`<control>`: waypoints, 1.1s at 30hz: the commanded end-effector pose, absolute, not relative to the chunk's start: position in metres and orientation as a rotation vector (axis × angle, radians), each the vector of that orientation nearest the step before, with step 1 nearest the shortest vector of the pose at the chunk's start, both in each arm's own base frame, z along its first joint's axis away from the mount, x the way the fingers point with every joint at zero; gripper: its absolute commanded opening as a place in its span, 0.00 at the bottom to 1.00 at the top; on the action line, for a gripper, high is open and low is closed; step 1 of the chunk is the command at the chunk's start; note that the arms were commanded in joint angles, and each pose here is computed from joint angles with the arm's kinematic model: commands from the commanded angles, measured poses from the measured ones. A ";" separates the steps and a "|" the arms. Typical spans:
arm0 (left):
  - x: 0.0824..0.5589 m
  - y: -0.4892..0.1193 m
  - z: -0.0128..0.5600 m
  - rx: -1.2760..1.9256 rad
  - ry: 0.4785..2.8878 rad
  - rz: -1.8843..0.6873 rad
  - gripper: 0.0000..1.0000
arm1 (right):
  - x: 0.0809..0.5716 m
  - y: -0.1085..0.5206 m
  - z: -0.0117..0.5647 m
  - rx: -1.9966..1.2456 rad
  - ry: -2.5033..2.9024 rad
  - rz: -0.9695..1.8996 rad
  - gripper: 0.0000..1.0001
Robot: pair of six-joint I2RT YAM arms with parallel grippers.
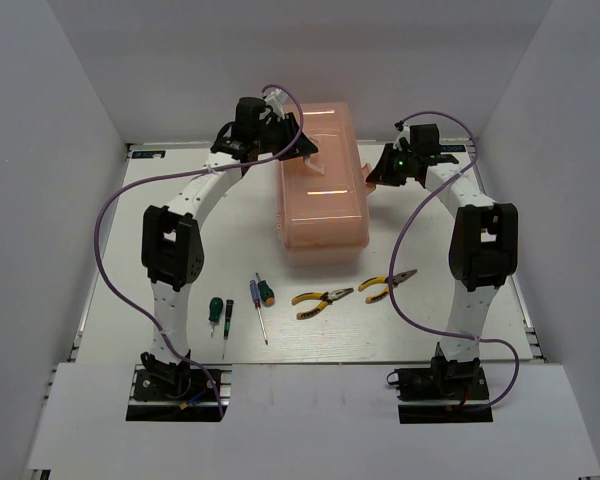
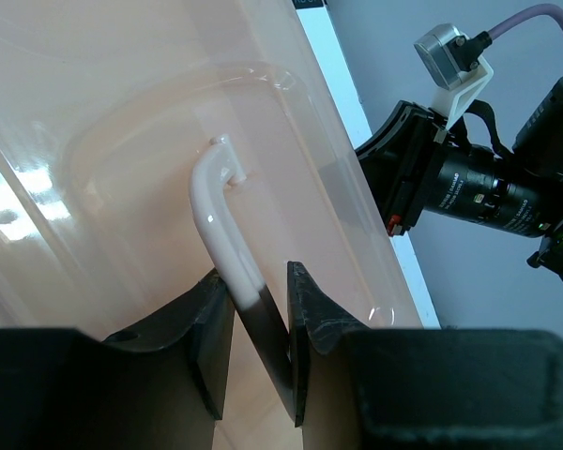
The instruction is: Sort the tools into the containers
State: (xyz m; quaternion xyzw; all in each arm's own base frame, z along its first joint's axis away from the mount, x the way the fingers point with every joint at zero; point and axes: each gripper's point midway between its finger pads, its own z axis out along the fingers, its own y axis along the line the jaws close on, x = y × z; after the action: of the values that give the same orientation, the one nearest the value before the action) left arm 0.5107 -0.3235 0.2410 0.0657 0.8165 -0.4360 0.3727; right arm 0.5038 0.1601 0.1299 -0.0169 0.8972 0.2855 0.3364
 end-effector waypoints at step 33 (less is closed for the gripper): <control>0.505 -0.235 0.276 0.201 2.055 -1.038 0.00 | 0.531 0.089 0.144 0.086 2.246 0.612 0.00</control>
State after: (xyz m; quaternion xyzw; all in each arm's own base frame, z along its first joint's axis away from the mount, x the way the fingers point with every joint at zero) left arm 0.5102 -0.2746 0.2594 0.0520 0.8167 -0.4425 0.3667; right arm 0.5071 0.1409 0.1300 0.0054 0.8953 0.2940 0.3346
